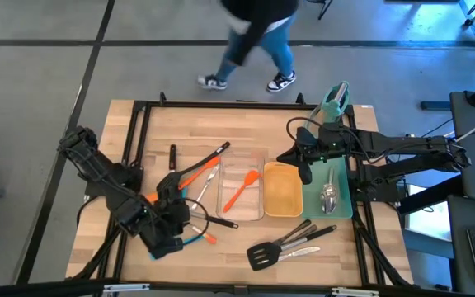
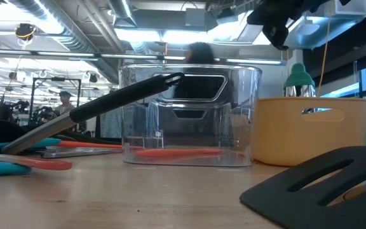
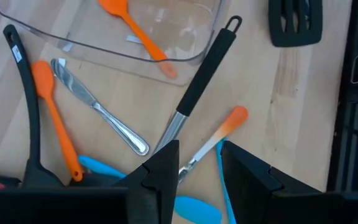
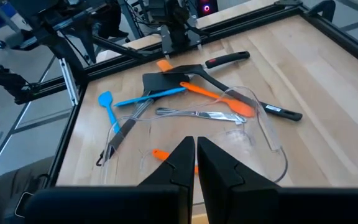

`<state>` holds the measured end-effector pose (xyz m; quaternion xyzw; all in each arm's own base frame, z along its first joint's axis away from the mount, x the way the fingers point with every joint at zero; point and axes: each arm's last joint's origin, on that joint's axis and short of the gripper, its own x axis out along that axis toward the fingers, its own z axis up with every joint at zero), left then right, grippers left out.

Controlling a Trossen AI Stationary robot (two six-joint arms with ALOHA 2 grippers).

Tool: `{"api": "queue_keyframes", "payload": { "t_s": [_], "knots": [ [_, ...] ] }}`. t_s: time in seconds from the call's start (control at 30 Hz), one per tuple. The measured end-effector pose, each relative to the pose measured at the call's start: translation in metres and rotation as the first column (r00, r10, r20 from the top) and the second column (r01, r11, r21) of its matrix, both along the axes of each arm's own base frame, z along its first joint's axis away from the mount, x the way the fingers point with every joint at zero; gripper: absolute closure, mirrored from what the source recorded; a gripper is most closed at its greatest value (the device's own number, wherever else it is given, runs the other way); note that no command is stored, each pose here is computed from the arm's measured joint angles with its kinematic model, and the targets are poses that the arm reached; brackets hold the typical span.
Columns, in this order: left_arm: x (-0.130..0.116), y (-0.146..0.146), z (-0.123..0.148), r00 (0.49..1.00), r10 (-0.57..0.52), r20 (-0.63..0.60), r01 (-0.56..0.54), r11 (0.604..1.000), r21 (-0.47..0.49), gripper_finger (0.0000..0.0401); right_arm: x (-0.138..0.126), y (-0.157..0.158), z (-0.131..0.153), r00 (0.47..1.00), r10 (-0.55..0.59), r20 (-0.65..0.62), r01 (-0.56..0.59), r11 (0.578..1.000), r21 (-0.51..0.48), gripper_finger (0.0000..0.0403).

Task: Pick & Place Kitchen Items
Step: Put the silver table knife into the yellow bin

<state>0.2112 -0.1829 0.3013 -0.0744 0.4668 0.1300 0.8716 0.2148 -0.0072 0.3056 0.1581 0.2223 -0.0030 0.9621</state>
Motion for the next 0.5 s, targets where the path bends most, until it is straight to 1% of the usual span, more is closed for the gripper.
{"api": "queue_keyframes", "payload": {
  "t_s": [0.13,0.27,0.33,0.4,0.5],
  "knots": [
    [-0.004,-0.004,0.000,1.000,0.002,0.018,-0.002,1.000,0.003,0.0285,0.000,0.000,0.001,1.000,-0.006,0.005,0.006,1.000,0.012,0.0382],
    [-0.004,-0.010,-0.005,1.000,-0.002,0.026,0.001,0.999,0.037,0.0285,0.002,0.004,-0.001,1.000,0.011,0.000,-0.011,1.000,0.015,0.0382],
    [-0.002,-0.013,-0.009,1.000,-0.003,0.023,0.001,0.998,0.059,0.0285,0.004,0.008,-0.003,0.998,0.056,-0.011,-0.056,0.998,0.020,0.0382],
    [0.001,-0.016,-0.016,1.000,-0.011,0.004,0.010,0.996,0.084,0.0285,0.007,0.013,-0.005,0.992,0.128,-0.011,-0.128,0.992,0.017,0.0382],
    [0.007,-0.022,-0.029,0.999,-0.021,-0.031,0.024,0.992,0.123,0.0285,0.012,0.023,-0.008,0.970,0.244,-0.005,-0.244,0.970,0.016,0.0382]
  ]
}}
